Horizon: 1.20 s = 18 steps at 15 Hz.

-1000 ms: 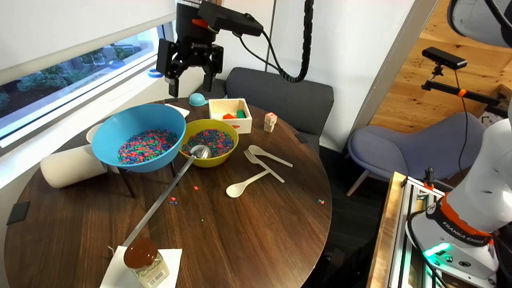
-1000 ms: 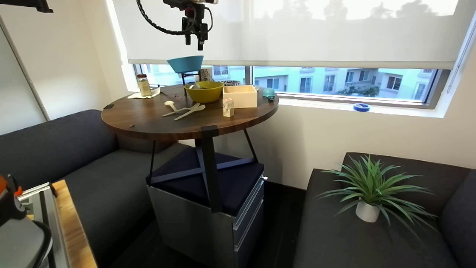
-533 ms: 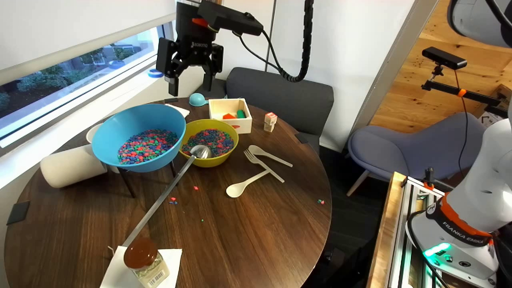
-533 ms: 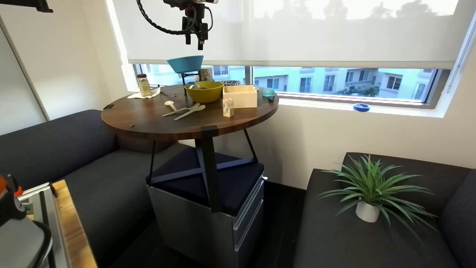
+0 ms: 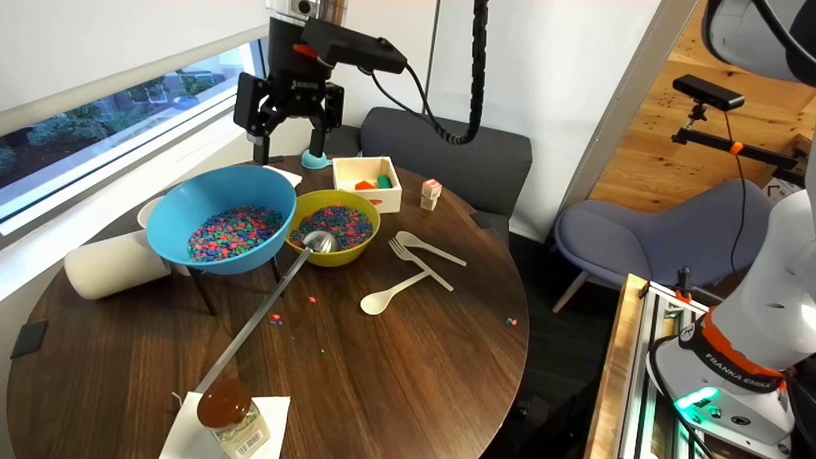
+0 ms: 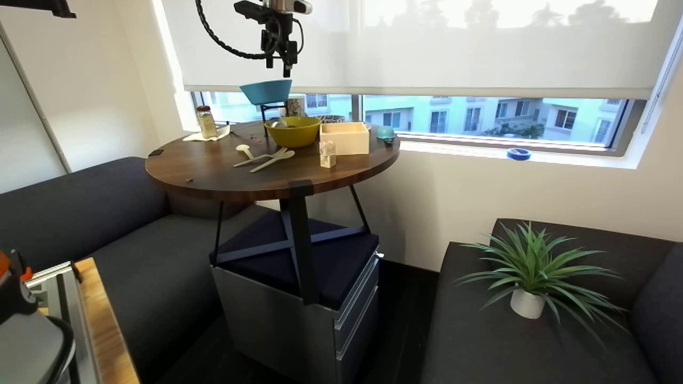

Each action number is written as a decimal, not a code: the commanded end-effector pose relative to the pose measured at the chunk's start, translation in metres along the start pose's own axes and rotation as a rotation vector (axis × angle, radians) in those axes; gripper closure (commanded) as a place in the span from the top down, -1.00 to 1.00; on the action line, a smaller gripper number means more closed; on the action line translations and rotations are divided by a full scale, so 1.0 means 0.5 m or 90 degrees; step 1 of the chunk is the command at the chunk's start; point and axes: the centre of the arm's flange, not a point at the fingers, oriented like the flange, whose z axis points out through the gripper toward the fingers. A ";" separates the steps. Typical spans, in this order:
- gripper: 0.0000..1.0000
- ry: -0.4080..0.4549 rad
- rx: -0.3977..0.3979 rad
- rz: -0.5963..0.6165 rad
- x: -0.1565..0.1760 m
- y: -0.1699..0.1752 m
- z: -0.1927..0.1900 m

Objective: Put the blue bowl on the table

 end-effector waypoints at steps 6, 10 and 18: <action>1.00 0.000 0.033 0.026 0.020 -0.031 0.079; 0.46 -0.006 0.026 0.039 0.018 -0.026 0.097; -0.70 -0.007 0.016 0.070 0.015 0.004 0.100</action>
